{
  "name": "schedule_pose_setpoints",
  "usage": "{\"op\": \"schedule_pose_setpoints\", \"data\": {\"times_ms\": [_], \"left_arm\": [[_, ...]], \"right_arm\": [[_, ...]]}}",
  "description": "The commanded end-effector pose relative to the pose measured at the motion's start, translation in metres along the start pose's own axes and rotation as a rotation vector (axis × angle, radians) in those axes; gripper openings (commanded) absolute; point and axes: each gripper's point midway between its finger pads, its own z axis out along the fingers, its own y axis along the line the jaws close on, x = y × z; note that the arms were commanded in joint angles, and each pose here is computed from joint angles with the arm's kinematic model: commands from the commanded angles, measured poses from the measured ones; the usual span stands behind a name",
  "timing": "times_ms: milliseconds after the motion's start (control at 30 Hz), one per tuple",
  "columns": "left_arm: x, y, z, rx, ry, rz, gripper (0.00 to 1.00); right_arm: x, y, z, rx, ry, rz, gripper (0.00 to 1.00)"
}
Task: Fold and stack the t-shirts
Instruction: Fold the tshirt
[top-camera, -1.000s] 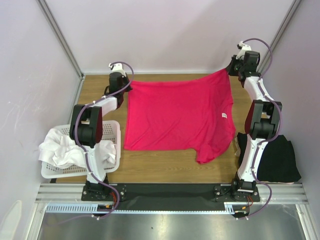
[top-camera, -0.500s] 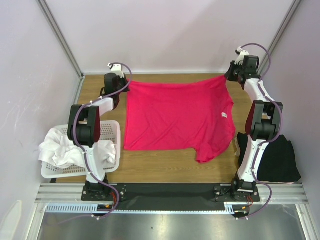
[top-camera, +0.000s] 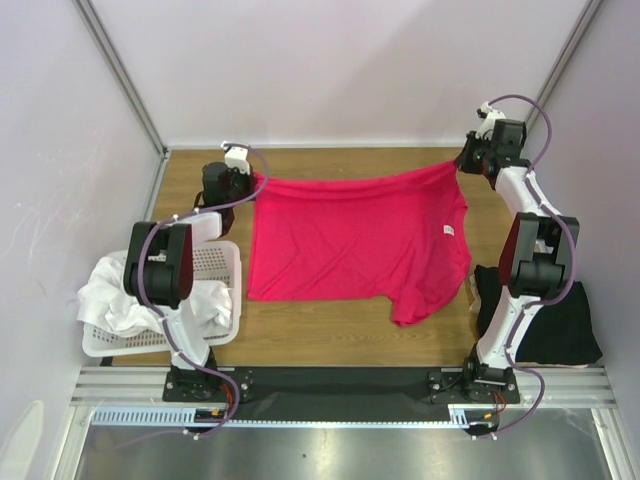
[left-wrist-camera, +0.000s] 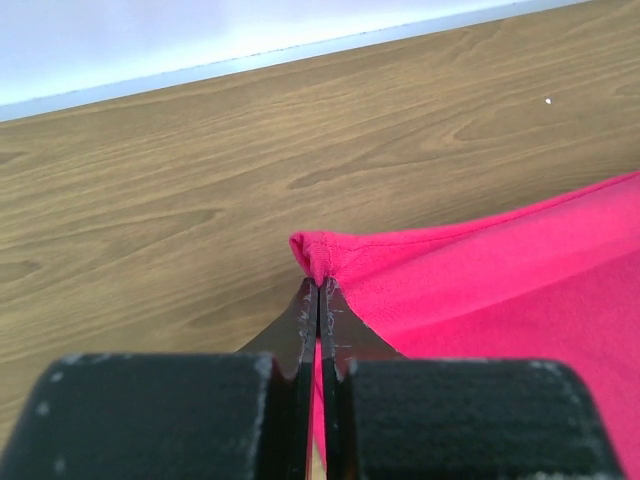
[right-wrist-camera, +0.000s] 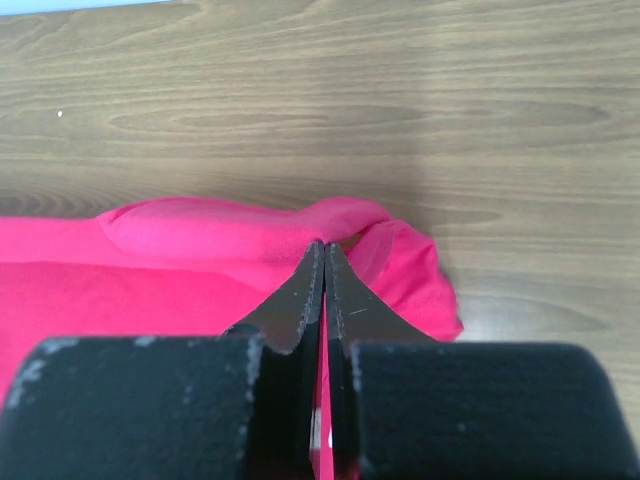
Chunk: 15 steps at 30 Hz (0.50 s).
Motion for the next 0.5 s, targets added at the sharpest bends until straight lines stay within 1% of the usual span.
{"op": "schedule_pose_setpoints", "data": {"times_ms": [0, 200, 467], "left_arm": [[-0.039, 0.007, -0.017, -0.007, -0.103, 0.049, 0.00], [-0.027, -0.002, -0.034, 0.012, -0.073, 0.009, 0.00], [-0.003, -0.009, -0.046, 0.038, 0.001, 0.016, 0.00]], "right_arm": [[-0.021, -0.002, -0.025, 0.030, -0.057, -0.031, 0.00], [-0.004, -0.004, -0.033, 0.045, -0.026, -0.017, 0.00], [0.025, -0.011, -0.037, 0.068, 0.048, 0.010, 0.00]]}}
